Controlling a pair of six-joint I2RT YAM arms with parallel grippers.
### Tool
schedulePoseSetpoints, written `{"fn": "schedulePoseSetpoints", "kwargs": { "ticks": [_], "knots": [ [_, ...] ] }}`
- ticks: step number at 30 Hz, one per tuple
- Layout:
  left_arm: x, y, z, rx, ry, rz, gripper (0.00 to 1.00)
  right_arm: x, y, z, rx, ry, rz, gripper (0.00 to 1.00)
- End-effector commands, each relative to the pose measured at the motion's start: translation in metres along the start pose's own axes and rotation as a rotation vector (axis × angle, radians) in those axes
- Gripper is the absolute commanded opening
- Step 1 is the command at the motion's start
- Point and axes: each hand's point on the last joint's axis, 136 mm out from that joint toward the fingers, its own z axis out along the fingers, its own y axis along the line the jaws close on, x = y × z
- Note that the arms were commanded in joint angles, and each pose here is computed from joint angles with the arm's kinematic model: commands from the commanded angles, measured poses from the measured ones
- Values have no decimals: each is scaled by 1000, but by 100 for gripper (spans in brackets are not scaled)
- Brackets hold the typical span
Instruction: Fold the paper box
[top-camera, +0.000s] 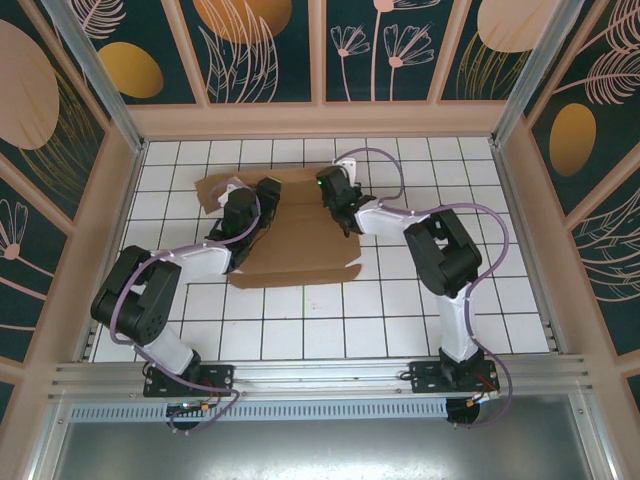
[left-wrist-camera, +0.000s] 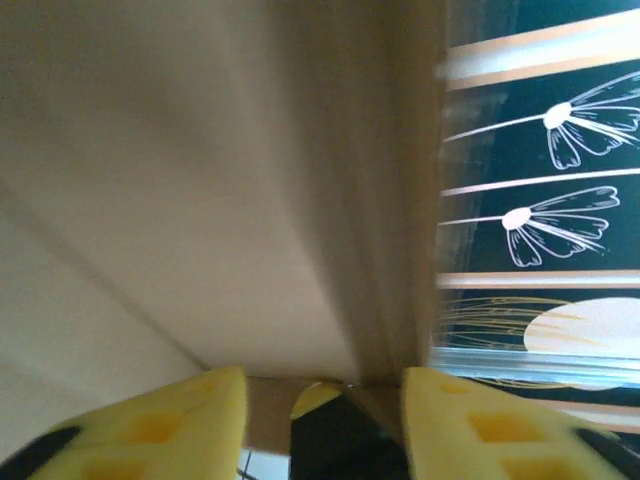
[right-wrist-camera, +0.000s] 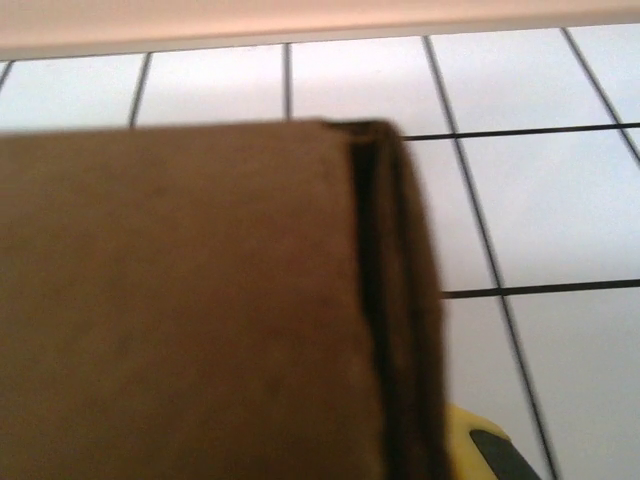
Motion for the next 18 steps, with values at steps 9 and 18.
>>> {"fn": "schedulePoseSetpoints", "kwargs": {
  "ticks": [9,18],
  "knots": [
    [5,-4,-55,-107,155,492,67,47,-75,3,39,136,-117,0],
    [-9,-49,-88,-153,186,764,68,35,-71,-4,-20,102,-158,0]
  ]
}}
